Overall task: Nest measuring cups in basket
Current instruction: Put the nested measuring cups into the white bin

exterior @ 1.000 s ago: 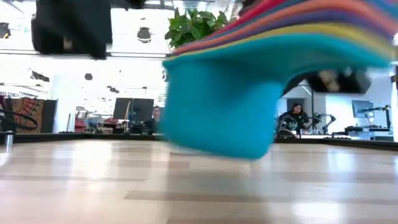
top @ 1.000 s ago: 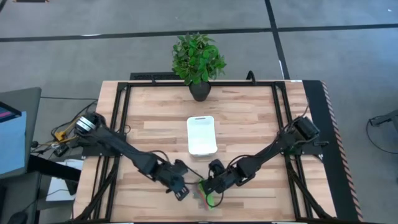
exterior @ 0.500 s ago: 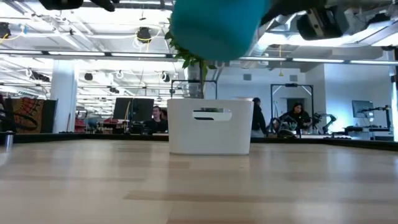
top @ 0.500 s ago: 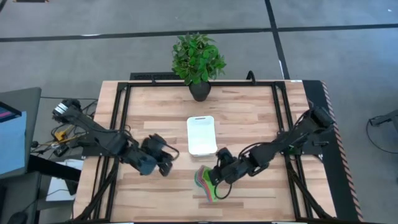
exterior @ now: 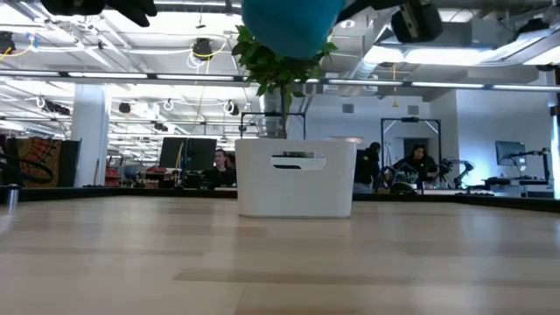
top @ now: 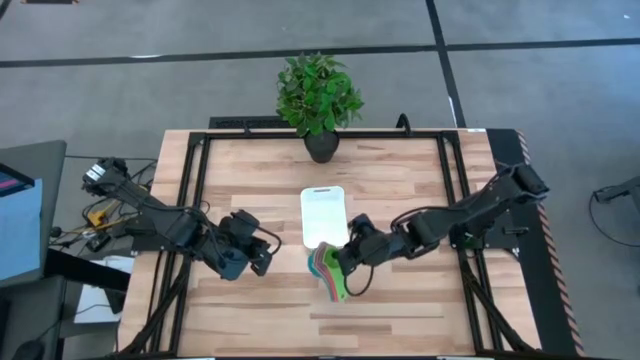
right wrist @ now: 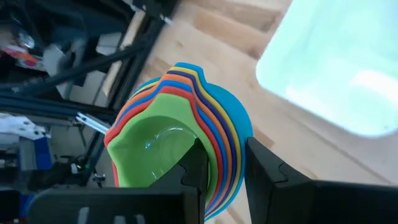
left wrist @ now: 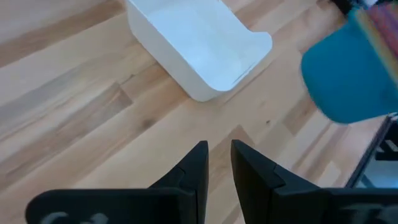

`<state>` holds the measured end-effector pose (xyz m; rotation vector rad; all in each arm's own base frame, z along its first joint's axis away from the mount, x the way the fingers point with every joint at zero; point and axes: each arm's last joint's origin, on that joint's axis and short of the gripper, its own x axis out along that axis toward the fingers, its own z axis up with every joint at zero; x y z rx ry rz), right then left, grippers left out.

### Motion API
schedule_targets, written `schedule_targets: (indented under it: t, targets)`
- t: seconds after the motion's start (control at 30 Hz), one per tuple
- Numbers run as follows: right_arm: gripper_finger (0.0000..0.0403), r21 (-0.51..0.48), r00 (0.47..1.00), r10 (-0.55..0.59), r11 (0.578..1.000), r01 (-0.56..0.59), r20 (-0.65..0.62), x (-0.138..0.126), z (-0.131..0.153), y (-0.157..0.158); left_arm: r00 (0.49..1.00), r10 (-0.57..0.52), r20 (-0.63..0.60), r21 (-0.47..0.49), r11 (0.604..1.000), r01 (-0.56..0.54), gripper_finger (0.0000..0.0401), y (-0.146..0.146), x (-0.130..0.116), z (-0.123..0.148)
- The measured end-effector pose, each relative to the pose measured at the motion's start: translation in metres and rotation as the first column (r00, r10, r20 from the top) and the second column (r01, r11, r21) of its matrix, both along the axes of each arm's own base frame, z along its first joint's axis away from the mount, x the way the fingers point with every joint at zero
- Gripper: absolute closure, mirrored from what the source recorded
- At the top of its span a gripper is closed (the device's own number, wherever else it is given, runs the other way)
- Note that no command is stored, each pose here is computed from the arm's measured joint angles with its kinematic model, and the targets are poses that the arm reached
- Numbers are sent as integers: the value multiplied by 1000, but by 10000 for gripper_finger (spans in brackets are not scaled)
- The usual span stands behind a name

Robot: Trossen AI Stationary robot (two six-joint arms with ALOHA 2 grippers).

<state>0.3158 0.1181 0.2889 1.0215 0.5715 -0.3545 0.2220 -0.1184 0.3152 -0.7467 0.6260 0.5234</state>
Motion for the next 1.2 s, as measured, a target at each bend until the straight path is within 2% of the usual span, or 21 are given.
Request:
schedule_targets:
  t: [0.83, 1.2]
  targets:
    - [320, -80, 997, -70, 994, 71, 18, 13, 6, -52, 999, -8, -44, -25, 1000, 7, 344, 0, -2, -2]
    - [320, -122, 994, -111, 987, 109, -10, 17, 5, -91, 998, -25, -56, -63, 998, 21, 344, -3, -4, -3]
